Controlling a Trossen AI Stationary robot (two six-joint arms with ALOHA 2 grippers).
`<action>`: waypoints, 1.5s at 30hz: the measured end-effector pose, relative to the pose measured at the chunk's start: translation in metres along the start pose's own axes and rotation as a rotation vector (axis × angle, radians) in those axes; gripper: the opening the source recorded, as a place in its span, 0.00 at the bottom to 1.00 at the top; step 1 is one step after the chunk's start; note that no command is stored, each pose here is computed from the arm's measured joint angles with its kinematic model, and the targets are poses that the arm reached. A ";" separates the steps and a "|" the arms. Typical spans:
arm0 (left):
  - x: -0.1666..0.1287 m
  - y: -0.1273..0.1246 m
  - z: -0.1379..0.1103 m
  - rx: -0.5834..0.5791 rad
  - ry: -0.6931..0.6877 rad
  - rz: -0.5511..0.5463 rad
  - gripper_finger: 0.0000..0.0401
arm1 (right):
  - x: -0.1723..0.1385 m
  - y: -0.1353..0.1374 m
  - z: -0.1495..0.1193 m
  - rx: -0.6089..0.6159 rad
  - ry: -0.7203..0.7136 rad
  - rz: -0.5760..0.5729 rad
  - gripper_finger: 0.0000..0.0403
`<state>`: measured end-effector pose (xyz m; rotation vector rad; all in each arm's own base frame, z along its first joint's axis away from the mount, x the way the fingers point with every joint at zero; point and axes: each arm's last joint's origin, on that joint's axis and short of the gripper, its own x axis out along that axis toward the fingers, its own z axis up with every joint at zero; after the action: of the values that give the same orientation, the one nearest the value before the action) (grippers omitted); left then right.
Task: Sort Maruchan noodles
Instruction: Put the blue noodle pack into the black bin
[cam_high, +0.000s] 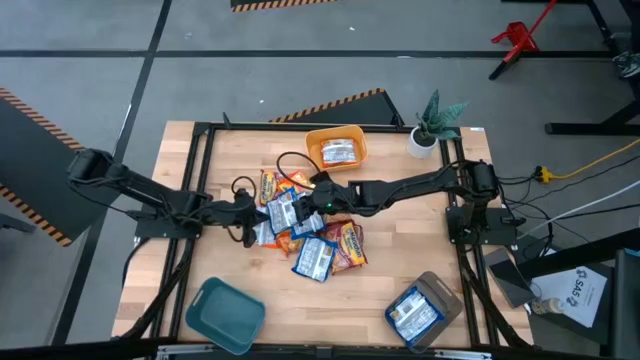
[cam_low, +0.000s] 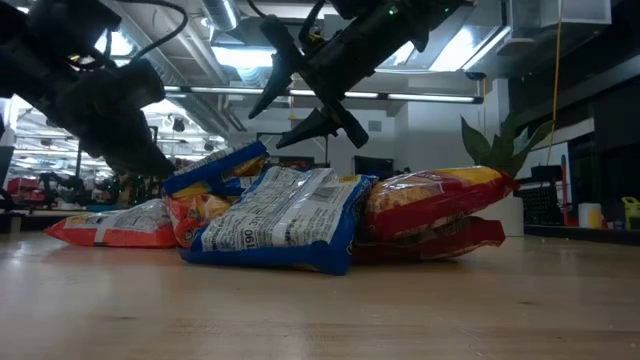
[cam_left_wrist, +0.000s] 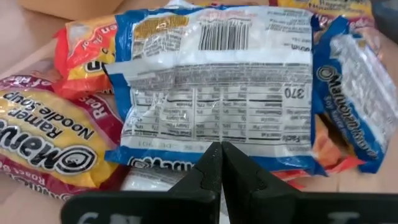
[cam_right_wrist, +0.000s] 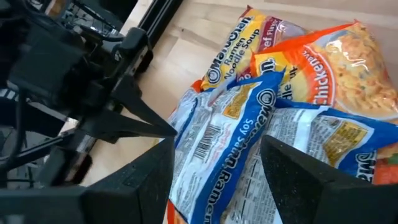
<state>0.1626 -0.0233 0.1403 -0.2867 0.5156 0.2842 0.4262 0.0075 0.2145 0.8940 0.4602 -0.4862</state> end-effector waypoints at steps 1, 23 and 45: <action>0.001 0.000 0.001 0.003 -0.005 -0.005 0.00 | 0.002 -0.001 -0.001 0.000 0.002 -0.004 0.55; 0.018 0.002 -0.009 0.032 0.095 -0.028 0.00 | 0.015 -0.006 -0.018 0.000 0.066 -0.012 0.55; 0.019 0.006 -0.007 0.040 0.095 -0.006 0.00 | 0.024 -0.003 -0.016 0.029 0.029 0.055 0.66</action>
<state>0.1730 -0.0162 0.1231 -0.2633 0.6135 0.2554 0.4407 0.0146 0.1903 0.9400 0.4551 -0.4308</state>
